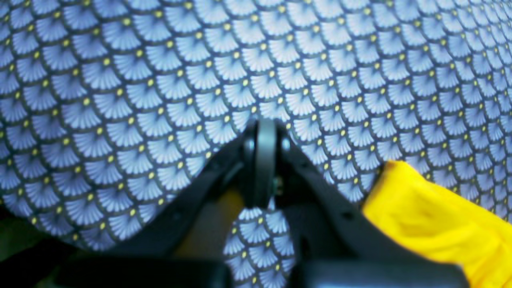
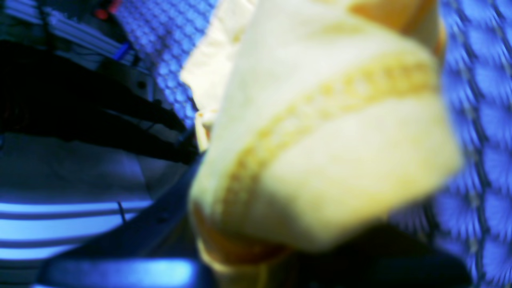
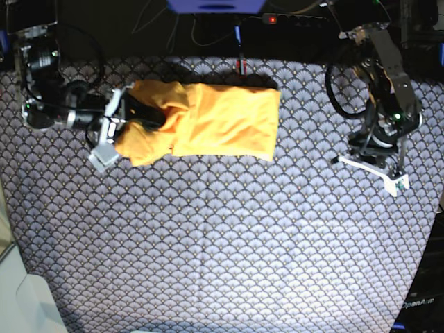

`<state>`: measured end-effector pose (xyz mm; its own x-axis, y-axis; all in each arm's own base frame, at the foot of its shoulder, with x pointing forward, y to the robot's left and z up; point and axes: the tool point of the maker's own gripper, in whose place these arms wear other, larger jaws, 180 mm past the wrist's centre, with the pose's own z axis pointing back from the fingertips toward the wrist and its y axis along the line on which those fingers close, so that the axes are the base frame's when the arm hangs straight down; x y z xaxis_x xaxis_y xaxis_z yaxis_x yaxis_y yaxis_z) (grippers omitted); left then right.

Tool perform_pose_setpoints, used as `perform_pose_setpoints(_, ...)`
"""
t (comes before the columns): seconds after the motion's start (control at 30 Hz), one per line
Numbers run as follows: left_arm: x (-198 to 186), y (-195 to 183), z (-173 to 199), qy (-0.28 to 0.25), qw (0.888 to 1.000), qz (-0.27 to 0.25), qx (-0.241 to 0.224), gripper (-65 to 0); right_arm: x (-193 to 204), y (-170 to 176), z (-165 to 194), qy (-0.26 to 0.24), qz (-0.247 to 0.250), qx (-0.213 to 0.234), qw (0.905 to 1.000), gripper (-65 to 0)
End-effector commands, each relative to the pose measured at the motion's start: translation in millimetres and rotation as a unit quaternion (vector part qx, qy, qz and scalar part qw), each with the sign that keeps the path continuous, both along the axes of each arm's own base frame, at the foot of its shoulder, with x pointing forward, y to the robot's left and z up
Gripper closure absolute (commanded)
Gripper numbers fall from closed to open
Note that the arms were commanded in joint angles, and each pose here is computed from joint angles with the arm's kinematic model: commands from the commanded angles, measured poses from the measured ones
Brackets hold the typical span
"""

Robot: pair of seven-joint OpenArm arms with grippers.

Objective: Fold the T-shirt properly
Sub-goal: 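Lift the strip end with the right gripper and carry it toward the folded middle, then fold the held end over the shirt bundle with the right gripper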

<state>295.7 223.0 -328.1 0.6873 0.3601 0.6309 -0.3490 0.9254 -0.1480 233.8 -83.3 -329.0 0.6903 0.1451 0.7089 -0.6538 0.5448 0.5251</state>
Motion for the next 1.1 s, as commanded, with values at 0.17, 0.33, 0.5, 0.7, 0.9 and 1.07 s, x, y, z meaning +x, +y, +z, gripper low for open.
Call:
perform_pose_setpoints(0.17,6.6,7.2,12.7,-0.02,1.0,-0.003,0.014,0.0,7.9,-2.2,8.0,0.011,-0.029,0.013,0.9994,0.0)
perform_pose_setpoints(0.33,6.2,7.2,12.2,-0.019,1.0,-0.003,0.014,0.0,11.9,-6.5,4.4,0.035,-0.056,0.01,0.9978,0.0)
perform_pose_setpoints(0.5,6.2,7.2,12.2,-0.019,1.0,-0.003,0.014,0.0,15.1,-9.2,2.8,0.064,-0.089,-0.005,0.994,0.0)
perform_pose_setpoints(0.7,7.1,4.9,12.3,-0.02,1.0,-0.006,0.013,0.0,6.1,10.0,-2.3,0.066,-0.08,-0.083,0.9911,0.0)
perform_pose_setpoints(0.9,7.2,3.4,12.0,-0.02,1.0,-0.007,0.012,0.0,4.8,30.1,-6.3,0.063,-0.048,-0.145,0.9863,0.0)
perform_pose_setpoints(1.07,6.1,4.4,11.2,-0.019,1.0,-0.006,0.013,0.0,14.9,31.7,-10.1,0.044,-0.05,-0.178,0.9818,0.0)
